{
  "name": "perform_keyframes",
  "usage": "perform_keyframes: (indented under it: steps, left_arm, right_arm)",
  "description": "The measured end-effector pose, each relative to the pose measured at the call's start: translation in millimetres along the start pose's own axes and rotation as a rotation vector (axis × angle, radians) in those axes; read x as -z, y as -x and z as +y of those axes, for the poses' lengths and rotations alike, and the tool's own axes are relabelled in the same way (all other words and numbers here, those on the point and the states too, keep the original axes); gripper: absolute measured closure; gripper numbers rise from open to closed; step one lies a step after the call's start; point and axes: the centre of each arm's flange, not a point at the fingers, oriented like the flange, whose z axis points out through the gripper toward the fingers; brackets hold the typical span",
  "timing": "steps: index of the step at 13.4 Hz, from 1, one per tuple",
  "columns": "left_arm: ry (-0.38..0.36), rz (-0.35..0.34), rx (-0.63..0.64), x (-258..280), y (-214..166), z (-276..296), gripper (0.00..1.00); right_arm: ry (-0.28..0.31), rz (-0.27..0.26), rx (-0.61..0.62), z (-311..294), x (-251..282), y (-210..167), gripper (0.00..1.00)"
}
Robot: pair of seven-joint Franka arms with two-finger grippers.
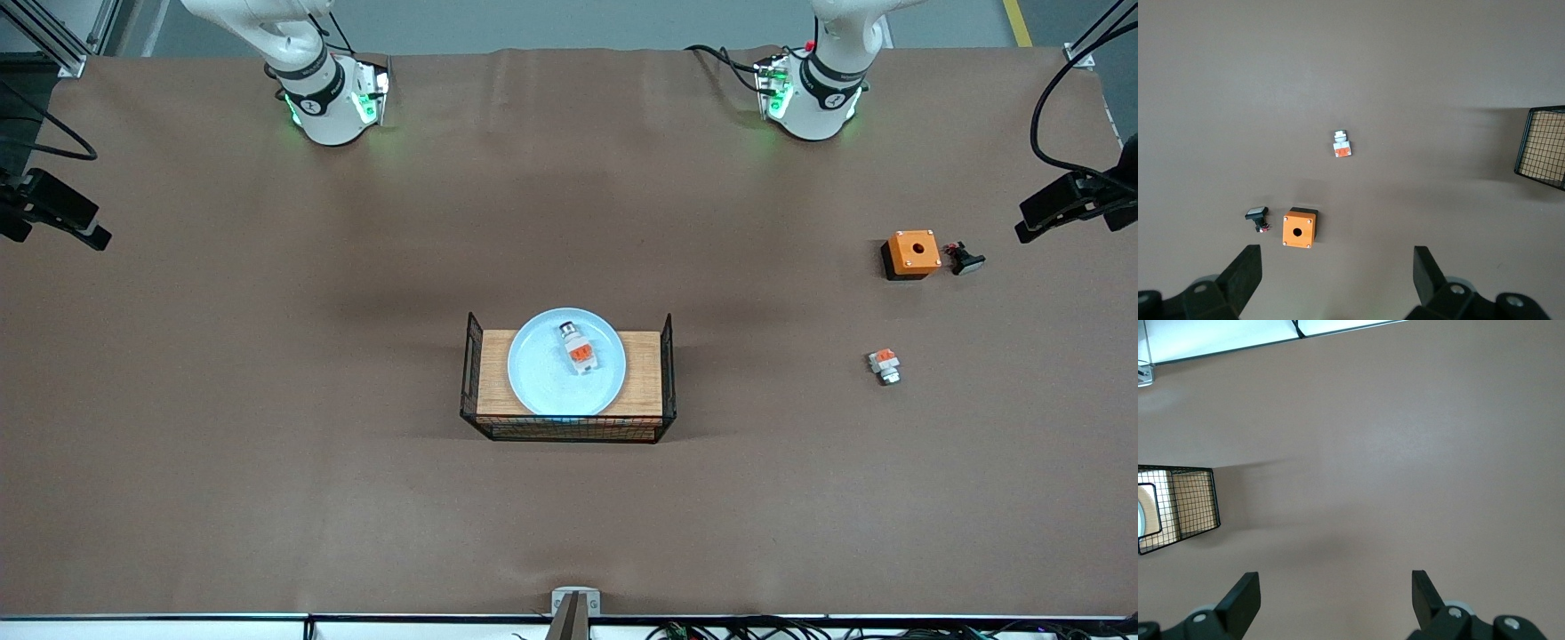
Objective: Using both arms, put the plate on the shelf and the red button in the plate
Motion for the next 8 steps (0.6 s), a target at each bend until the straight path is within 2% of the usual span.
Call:
perform_keyframes:
  steps: [8]
  left_arm:
    - [-0.036, -0.026, -0.044, -9.0, 25.2, 27.8, 0.00]
  right_arm:
    - [0.001, -0.001, 0.006, 0.0, 0.0, 0.1, 0.00]
